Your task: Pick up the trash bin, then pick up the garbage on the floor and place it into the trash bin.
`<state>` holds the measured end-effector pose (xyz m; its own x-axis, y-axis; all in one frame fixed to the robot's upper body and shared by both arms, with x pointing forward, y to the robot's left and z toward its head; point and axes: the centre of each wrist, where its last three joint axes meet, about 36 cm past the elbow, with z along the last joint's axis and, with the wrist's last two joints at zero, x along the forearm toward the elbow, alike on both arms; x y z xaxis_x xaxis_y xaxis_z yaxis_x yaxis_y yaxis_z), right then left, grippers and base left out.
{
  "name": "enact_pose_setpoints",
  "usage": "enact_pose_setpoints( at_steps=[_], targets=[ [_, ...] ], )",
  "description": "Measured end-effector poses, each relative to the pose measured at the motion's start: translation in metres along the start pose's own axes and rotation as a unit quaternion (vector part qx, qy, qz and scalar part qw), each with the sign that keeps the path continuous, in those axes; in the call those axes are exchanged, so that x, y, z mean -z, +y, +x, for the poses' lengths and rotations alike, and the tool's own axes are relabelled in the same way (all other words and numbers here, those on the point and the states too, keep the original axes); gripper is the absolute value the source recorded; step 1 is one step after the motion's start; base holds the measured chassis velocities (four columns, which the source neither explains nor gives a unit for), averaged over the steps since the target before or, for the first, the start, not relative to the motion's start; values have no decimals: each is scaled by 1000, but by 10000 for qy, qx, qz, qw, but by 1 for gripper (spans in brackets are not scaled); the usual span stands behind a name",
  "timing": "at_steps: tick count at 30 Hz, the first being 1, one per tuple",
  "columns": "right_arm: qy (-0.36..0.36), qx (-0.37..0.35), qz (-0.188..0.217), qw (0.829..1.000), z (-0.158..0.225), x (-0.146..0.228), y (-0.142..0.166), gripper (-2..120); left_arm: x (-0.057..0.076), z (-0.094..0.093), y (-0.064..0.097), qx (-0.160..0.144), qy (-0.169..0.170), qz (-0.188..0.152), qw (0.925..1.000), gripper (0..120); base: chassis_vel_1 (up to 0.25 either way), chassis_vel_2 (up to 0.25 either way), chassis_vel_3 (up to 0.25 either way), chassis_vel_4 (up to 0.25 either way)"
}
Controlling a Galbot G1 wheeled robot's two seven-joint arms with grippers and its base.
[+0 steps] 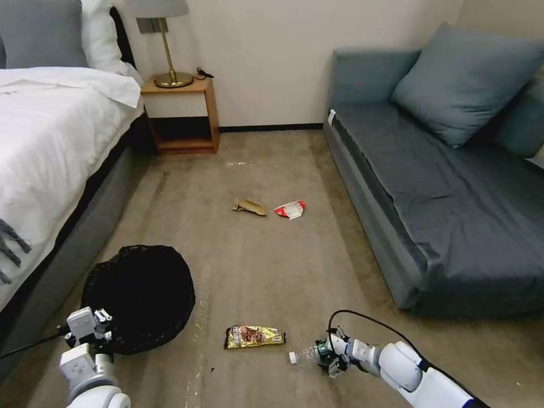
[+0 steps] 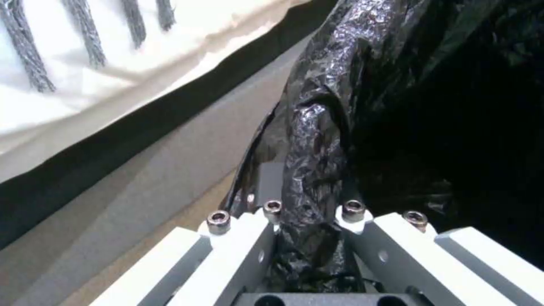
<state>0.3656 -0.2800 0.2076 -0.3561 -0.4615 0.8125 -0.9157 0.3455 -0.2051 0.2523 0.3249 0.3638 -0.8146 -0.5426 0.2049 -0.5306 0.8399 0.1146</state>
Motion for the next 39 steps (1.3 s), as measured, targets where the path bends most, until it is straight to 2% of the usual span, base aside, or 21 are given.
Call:
enact_pose_setpoints(
  at_steps=[1,4,5,12,14,18,22,28,33,36,37,39],
  targets=[
    [0,0,0,10000,0,0,0,96,0,0,0,0,0,0,10000,3,0,0,0,0],
    [-9,17,20,10000,1,-1,-1,82,1,1,0,-2,5,4,10000,3,0,0,0,0],
    [-9,17,20,10000,1,-1,-1,82,1,1,0,-2,5,4,10000,3,0,0,0,0],
    [-61,37,82,9999,5,-1,-2,55,3,4,1,6,-1,10,10000,3,0,0,0,0],
    [-75,47,83,9999,5,-1,-1,51,3,5,2,7,7,11,10000,3,0,0,0,0],
    [-149,59,67,9998,2,1,4,33,1,8,4,-18,52,-4,10000,3,0,0,0,0],
    [-268,5,-12,9996,3,4,6,26,0,9,5,-40,74,-12,10000,3,0,0,0,0],
    [-682,-185,-230,9972,10,20,-3,25,-1,10,4,-74,89,-6,9999,3,0,0,0,0],
    [-1271,-471,-505,9895,13,48,-32,25,3,10,0,-100,82,33,9999,3,0,0,0,0],
    [-2089,-618,-1103,9697,9,81,-58,25,7,9,-4,-137,85,62,9999,3,0,0,0,0],
    [-2089,-618,-1103,9697,9,81,-58,25,7,9,-4,-137,85,62,9999,3,0,0,0,0],
    [-2722,-596,-1578,9473,7,113,-70,25,11,7,-7,-172,79,64,9998,3,0,0,0,0]
  ],
)
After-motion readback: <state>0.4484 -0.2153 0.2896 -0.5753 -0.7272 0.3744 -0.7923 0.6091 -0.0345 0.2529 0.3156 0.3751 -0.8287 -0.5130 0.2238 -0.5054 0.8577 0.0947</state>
